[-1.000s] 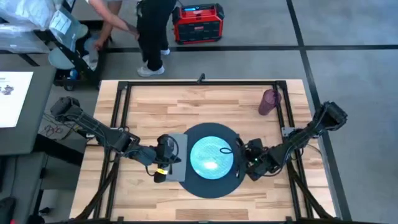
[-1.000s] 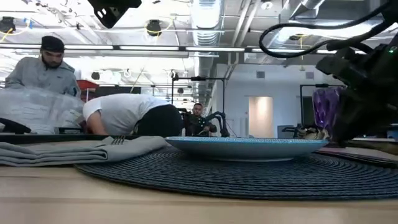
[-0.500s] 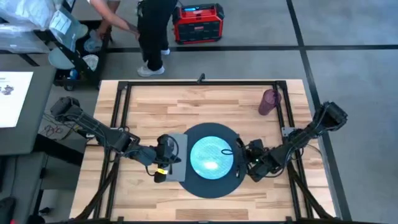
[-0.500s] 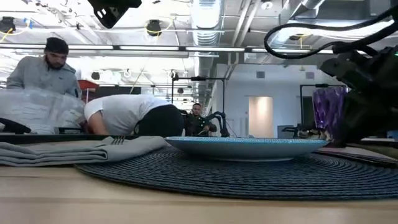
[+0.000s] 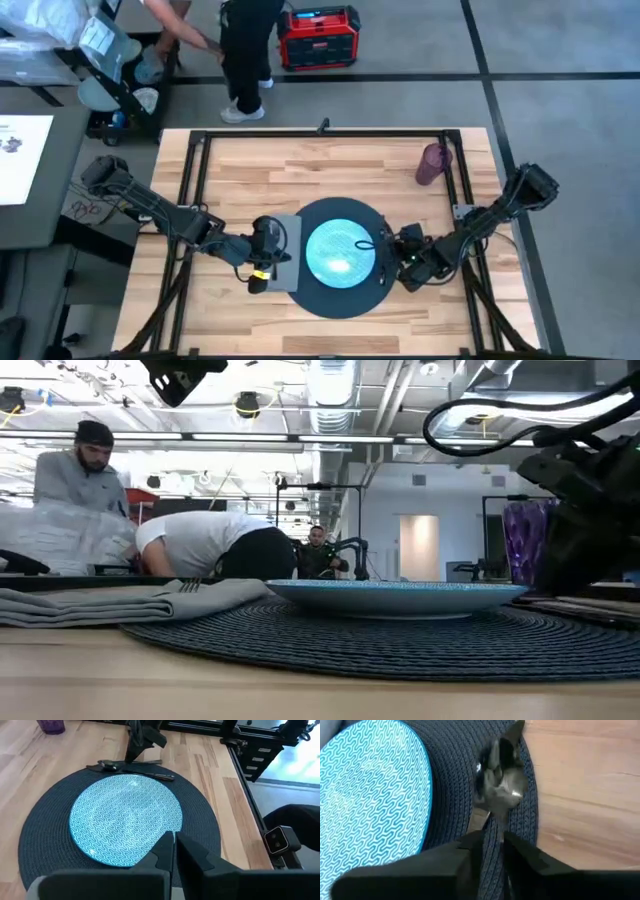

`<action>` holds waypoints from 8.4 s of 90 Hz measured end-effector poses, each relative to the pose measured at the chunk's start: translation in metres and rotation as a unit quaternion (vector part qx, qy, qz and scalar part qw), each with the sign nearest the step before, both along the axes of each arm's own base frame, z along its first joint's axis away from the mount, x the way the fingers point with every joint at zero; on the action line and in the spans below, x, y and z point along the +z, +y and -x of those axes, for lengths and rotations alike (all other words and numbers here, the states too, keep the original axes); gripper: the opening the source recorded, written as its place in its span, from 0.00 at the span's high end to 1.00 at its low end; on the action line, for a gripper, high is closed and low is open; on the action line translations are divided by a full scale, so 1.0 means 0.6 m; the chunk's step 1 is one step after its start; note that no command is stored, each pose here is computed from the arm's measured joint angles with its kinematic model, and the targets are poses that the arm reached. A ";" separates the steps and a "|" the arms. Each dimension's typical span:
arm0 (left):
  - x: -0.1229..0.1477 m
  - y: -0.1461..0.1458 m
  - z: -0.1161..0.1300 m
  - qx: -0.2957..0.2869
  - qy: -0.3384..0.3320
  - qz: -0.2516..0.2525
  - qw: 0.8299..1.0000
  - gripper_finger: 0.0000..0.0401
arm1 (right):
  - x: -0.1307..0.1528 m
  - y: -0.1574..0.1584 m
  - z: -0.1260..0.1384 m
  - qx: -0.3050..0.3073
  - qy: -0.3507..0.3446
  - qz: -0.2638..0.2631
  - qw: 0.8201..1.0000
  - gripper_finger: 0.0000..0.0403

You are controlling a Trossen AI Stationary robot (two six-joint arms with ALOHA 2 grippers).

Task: Set table place
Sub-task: Adjust the black table knife, then adjust the black spoon, then move the violet glass on the top right side of the black tablemat

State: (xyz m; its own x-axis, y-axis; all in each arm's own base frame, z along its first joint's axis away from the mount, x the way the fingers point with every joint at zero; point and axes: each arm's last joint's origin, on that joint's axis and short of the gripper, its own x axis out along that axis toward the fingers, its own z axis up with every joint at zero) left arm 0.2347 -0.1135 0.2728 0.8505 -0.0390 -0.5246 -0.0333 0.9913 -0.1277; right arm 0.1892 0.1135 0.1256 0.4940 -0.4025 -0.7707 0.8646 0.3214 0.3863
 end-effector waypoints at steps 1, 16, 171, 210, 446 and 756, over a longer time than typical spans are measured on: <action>0.000 0.000 0.000 0.000 0.000 0.000 1.000 1.00 | 0.000 0.000 0.000 0.000 0.000 0.002 1.000 0.77; 0.000 0.000 0.000 0.001 0.000 0.001 1.000 1.00 | 0.006 0.007 0.000 0.025 -0.018 0.038 0.999 0.74; 0.000 0.000 0.000 -0.014 -0.001 -0.023 1.000 1.00 | -0.010 -0.007 -0.018 0.127 0.032 -0.007 0.991 1.00; 0.000 0.000 0.000 -0.012 -0.001 -0.020 1.000 1.00 | -0.008 -0.004 -0.022 0.140 0.021 -0.005 0.990 1.00; -0.001 0.000 0.001 -0.009 0.003 -0.017 1.000 1.00 | -0.001 0.079 0.079 0.122 0.050 -0.023 0.991 1.00; -0.001 0.000 0.001 -0.009 0.003 -0.017 1.000 1.00 | 0.330 -0.224 0.110 0.091 0.180 0.108 0.973 0.53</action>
